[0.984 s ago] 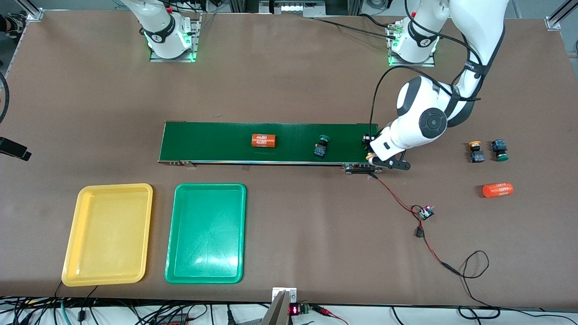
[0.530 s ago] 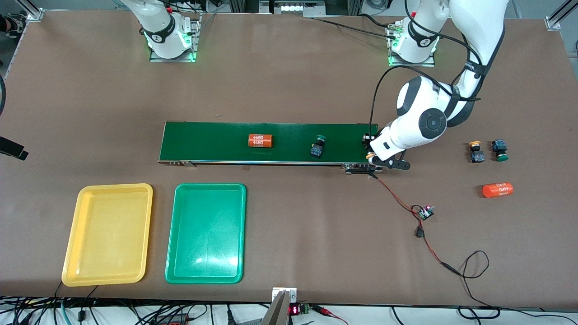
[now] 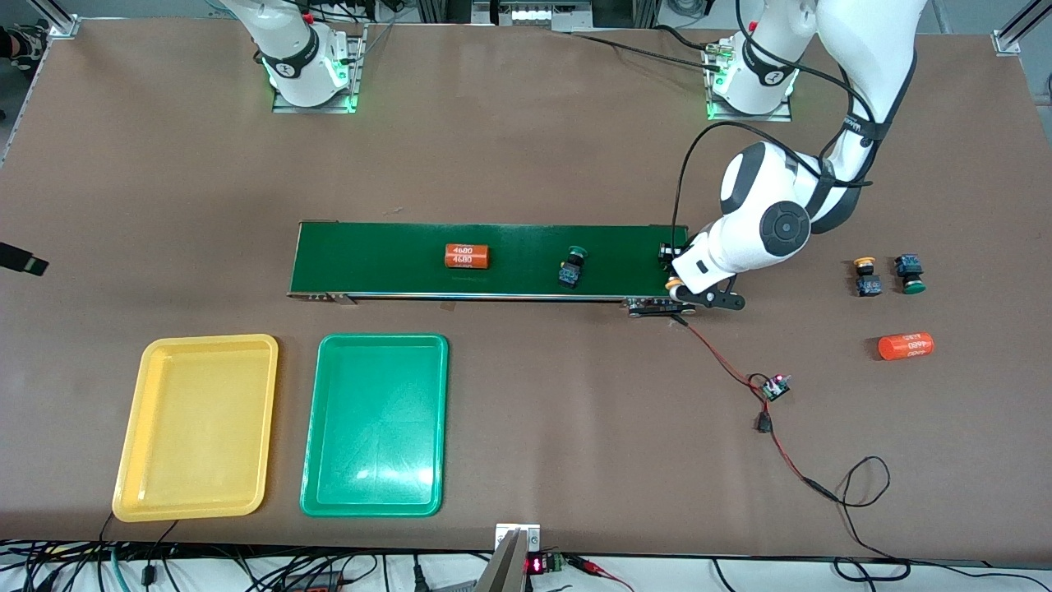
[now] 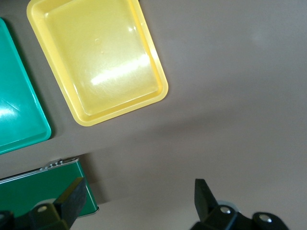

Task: Sort buttons by color to trays
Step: 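Place the yellow-capped button on the conveyor belt and open the left gripper, then grasp the next blue-bodied push button with the left gripper, then carry the button to the conveyor while the right gripper reaches the belt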

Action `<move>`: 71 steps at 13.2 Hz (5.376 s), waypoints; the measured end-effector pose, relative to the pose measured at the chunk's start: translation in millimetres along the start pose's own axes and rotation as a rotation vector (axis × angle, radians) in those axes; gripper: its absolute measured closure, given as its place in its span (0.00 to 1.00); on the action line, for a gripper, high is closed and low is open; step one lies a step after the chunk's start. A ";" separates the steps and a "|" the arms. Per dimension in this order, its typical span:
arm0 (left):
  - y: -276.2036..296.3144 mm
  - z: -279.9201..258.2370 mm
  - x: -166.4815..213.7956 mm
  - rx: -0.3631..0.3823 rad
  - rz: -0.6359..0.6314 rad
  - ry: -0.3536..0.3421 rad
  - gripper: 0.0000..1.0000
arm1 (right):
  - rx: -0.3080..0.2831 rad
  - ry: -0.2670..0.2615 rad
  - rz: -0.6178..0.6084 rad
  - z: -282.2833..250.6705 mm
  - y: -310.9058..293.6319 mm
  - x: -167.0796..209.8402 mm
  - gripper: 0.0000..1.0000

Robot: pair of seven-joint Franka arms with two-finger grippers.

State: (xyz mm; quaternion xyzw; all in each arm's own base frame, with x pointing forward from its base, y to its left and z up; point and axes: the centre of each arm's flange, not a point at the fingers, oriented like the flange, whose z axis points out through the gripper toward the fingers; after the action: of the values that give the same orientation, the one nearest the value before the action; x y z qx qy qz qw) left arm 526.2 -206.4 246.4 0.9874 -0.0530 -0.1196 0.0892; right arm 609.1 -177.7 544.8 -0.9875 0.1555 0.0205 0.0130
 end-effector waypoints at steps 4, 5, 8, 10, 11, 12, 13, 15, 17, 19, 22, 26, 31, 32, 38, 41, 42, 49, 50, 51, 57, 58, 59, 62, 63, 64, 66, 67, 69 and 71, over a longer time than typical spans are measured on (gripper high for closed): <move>3.2 -26.0 5.2 -0.006 0.004 0.052 0.24 | -0.001 -0.001 -0.027 -3.4 -14.3 -3.2 0.00; 0.5 -43.3 5.9 -0.008 -0.001 0.082 0.15 | -0.015 -0.001 -0.040 -3.3 -18.2 -3.4 0.00; -46.2 -90.1 1.9 -0.013 -0.083 0.106 0.00 | -0.084 -0.010 -0.097 1.2 -33.7 -3.7 0.00; -118.9 -103.0 -0.4 -0.025 -0.202 0.079 0.00 | -0.136 -0.020 -0.139 8.2 -53.0 -3.5 0.00; -163.6 -105.5 -4.6 -0.029 -0.270 0.066 0.00 | -0.153 -0.025 -0.155 10.9 -61.5 -4.0 0.00; -203.6 -104.8 -11.2 -0.029 -0.324 0.048 0.00 | -0.161 -0.028 -0.165 12.2 -66.7 -4.5 0.00; -235.8 -101.9 -18.0 -0.022 -0.361 0.032 0.00 | -0.165 -0.031 -0.168 12.4 -68.3 -5.0 0.00; -276.1 -96.1 -26.8 0.001 -0.404 0.014 0.00 | -0.166 -0.037 -0.166 12.9 -67.0 -5.6 0.00; -303.2 -92.3 -33.9 0.002 -0.439 0.006 0.00 | -0.167 -0.050 -0.164 14.3 -65.9 -6.8 0.00; -333.5 -86.2 -43.1 0.025 -0.442 -0.009 0.00 | -0.168 -0.060 -0.163 15.6 -65.8 -7.9 0.00; -363.2 -78.7 -43.5 0.043 -0.431 -0.007 0.00 | -0.165 -0.063 -0.166 15.9 -65.2 -8.1 0.00; -403.1 -60.9 -25.3 0.009 -0.362 -0.008 0.00 | -0.163 -0.075 -0.190 20.7 -67.9 -9.1 0.00; -417.6 -38.9 -15.5 0.049 -0.302 0.011 0.00 | -0.043 -0.086 -0.192 23.0 -86.8 -12.5 0.00; -417.2 -37.1 -14.9 0.053 -0.285 0.024 0.00 | -0.039 -0.092 -0.190 24.7 -89.1 -13.4 0.00; -422.1 -10.5 -28.5 0.077 -0.212 0.129 0.00 | -0.041 -0.165 -0.139 25.5 -65.3 -21.8 0.00; -419.1 -3.3 -40.0 0.091 -0.200 0.165 0.00 | -0.003 -0.195 -0.110 10.3 -25.6 -31.7 0.00; -416.6 -2.5 -43.1 0.095 -0.197 0.173 0.07 | 0.004 -0.203 -0.103 4.2 -18.9 -36.6 0.00; -404.8 -6.5 -56.1 0.115 -0.144 0.160 0.59 | 0.025 -0.236 -0.158 -2.7 -16.5 -57.8 0.00; -401.9 -9.1 -57.0 0.112 -0.137 0.146 0.59 | 0.029 -0.211 -0.161 -1.2 -15.3 -64.4 0.00; -398.1 -14.4 -58.1 0.111 -0.132 0.132 0.59 | 0.034 -0.182 -0.161 1.9 -13.8 -72.9 0.00; -334.1 -59.6 -48.5 0.115 -0.038 0.052 0.59 | 0.082 -0.038 -0.153 51.1 -12.3 -144.1 0.00; -317.6 -69.8 -43.1 0.117 -0.021 0.039 0.59 | 0.084 -0.029 -0.151 55.8 -11.8 -155.4 0.00; -300.3 -79.2 -37.0 0.119 0.000 0.029 0.59 | 0.087 -0.022 -0.145 59.8 -12.6 -164.6 0.00; -246.1 -92.1 -21.2 0.132 0.055 -0.004 0.59 | 0.092 0.004 -0.077 74.5 -32.3 -180.9 0.00; -231.3 -93.2 -17.2 0.138 0.070 -0.007 0.59 | 0.091 0.009 -0.058 80.2 -42.6 -183.3 0.00; -216.8 -94.1 -14.1 0.143 0.080 -0.012 0.59 | 0.088 0.013 -0.045 85.3 -52.8 -185.0 0.00; -183.8 -98.2 -8.0 0.150 0.075 -0.011 0.59 | 0.082 0.024 -0.021 91.4 -70.9 -187.7 0.00; -165.4 -101.9 -5.0 0.152 0.076 -0.006 0.59 | 0.079 0.035 -0.009 93.4 -79.9 -188.6 0.00; -123.8 -107.7 -1.6 0.155 0.073 -0.013 0.59 | 0.070 0.055 -0.006 100.5 -103.7 -191.0 0.00; -86.9 -108.2 1.6 0.160 0.059 -0.023 0.59 | 0.060 0.064 -0.036 115.4 -138.1 -194.1 0.00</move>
State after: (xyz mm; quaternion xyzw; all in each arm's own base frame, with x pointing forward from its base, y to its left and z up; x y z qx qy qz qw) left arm 561.6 -103.9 333.0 0.9879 -0.0923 -0.1238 0.0127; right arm 462.9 17.0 440.8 -0.9895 0.1387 -0.0162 0.0379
